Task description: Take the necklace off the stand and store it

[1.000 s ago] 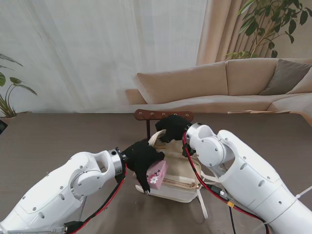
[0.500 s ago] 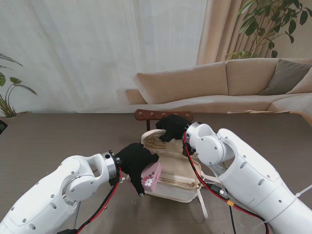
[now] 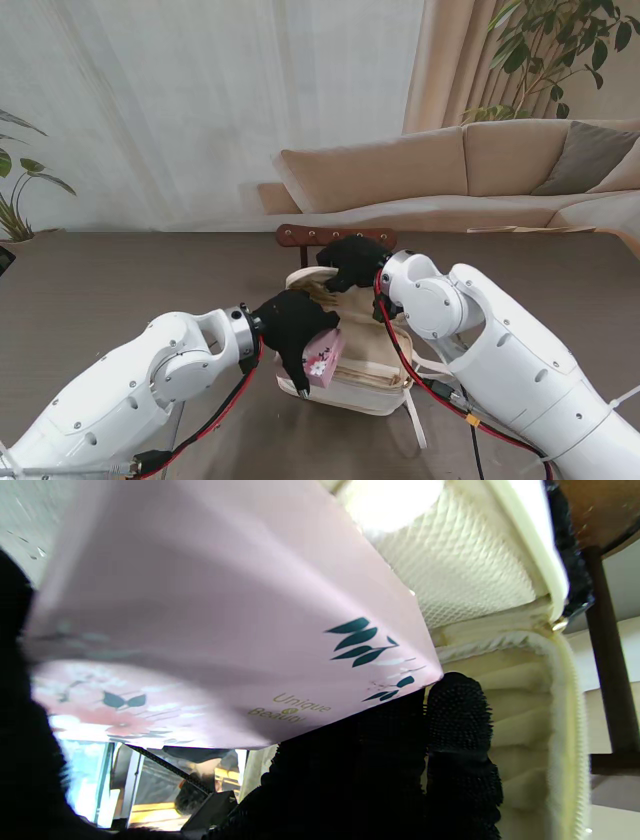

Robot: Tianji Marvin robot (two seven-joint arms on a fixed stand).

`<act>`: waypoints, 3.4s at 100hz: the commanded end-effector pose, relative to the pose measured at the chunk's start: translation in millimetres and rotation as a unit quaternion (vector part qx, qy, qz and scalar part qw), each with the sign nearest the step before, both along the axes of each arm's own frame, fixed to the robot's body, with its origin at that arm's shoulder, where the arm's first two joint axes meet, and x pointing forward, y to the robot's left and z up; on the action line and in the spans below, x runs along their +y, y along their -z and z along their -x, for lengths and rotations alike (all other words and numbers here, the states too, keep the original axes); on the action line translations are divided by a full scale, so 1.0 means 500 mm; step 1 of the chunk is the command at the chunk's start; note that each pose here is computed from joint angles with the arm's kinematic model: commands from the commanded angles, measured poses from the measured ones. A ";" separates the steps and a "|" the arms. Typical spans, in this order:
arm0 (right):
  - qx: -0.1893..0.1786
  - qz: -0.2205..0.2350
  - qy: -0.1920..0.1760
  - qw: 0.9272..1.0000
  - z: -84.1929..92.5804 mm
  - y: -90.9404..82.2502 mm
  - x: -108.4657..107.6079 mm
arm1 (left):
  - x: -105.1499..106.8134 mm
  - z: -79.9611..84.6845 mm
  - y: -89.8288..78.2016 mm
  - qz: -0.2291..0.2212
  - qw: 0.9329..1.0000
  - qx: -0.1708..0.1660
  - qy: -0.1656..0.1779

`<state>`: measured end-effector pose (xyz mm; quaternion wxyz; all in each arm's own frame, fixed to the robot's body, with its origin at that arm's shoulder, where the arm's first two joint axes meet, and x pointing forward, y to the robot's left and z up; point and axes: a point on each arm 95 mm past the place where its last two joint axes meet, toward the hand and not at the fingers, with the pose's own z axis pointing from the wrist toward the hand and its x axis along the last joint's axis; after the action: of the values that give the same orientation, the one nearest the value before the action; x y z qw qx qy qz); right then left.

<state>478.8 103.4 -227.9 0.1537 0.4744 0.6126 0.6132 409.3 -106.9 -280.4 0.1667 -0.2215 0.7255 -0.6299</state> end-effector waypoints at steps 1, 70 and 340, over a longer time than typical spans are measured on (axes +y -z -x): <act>0.004 -0.007 -0.015 1.000 0.009 -0.006 0.010 | -0.017 -0.005 -0.011 0.007 1.000 -0.006 0.005; 0.050 -0.039 -0.057 0.996 0.015 0.001 0.009 | -0.048 -0.024 0.041 0.035 0.999 -0.032 0.012; 0.108 -0.047 -0.070 0.991 0.016 0.025 0.002 | -0.019 0.030 0.001 0.023 0.998 -0.063 -0.008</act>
<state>476.3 101.9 -227.2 0.0334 0.4949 0.6160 0.6119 391.6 -114.0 -297.7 0.2027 -0.2024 0.7044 -0.6494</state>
